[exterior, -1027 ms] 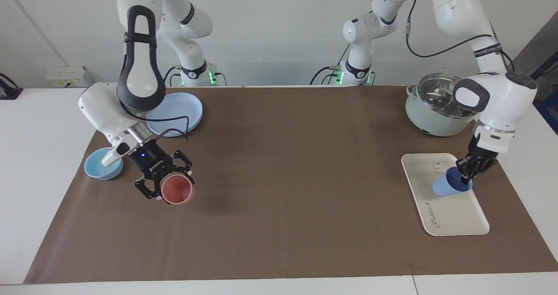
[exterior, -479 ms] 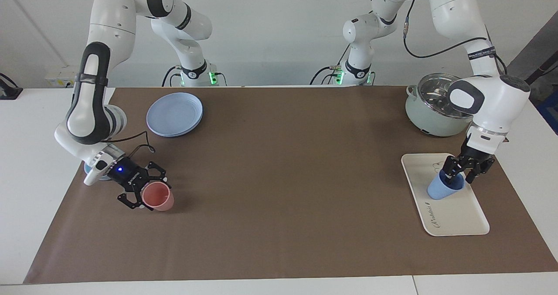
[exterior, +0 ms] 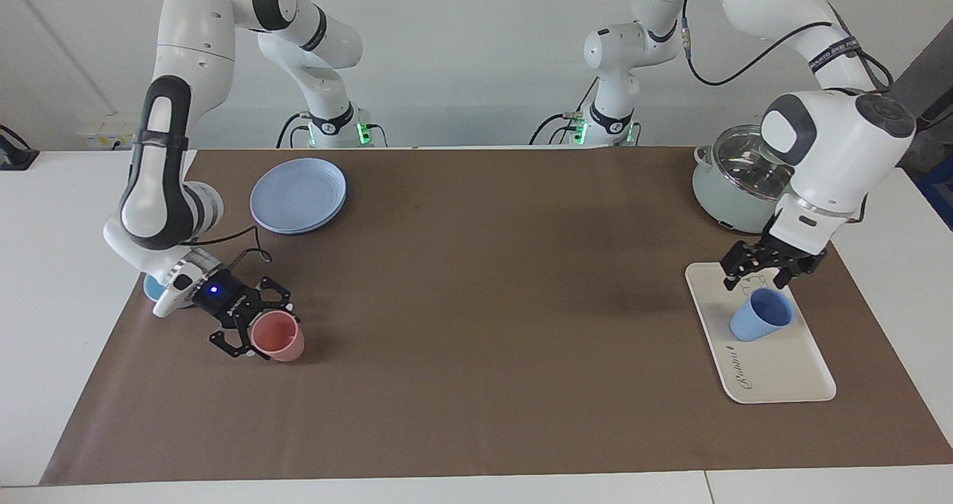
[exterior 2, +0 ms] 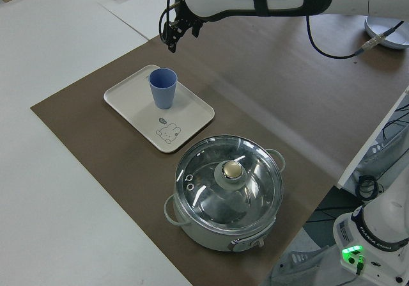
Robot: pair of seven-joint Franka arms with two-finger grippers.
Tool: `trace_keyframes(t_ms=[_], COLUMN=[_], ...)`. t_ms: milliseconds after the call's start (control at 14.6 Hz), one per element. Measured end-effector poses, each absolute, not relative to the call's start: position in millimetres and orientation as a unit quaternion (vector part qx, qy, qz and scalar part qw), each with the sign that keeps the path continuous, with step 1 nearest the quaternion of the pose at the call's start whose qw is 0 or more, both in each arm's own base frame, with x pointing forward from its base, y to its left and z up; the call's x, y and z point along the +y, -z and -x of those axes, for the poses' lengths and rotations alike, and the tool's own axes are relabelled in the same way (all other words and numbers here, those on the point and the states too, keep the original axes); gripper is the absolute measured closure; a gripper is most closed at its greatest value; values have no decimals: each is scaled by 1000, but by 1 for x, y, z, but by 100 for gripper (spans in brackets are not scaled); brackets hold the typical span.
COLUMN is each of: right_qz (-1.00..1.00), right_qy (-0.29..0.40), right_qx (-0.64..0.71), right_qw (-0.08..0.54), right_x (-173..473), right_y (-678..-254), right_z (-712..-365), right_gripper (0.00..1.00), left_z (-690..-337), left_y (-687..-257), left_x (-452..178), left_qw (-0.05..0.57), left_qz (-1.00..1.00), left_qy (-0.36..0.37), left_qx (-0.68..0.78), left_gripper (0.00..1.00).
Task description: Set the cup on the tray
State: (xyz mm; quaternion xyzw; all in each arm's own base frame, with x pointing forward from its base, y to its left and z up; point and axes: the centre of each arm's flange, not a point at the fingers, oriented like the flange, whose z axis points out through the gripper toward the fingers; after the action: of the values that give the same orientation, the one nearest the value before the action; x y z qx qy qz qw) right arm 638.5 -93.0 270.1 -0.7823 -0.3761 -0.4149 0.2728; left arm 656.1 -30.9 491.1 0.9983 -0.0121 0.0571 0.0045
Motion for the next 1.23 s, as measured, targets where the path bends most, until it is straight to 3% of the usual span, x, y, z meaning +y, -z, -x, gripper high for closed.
trace_keyframes(t_ms=[137,274,685,959,1233], right_qz=[782,782,781,781,807], right_qy=[414,414,419,426,387], right_qx=[-377,-377,-374,-363,-345], right_qw=[273,274,274,278,283], right_x=[-93,-93,-92,-84,-69], right_y=[-268,-268,-279,-322,-395], right_z=[-637,-637,-641,-646,-643], right_gripper=[17,1,0,0,0], left_z=[-645,-632,-573,-564,-562], left_y=[-508,-526,-612,-624,-627], left_x=[-85,-113,-93,-64,-47], left_qw=[-8,-13,-28,-8,-4], left_qz=[-1000,-1000,-1000,-1000,-1000], left_qy=[-28,-15,4,12,15], left_qx=[-2,-1,-2,-6,-8], left_gripper=[0,0,0,0,0])
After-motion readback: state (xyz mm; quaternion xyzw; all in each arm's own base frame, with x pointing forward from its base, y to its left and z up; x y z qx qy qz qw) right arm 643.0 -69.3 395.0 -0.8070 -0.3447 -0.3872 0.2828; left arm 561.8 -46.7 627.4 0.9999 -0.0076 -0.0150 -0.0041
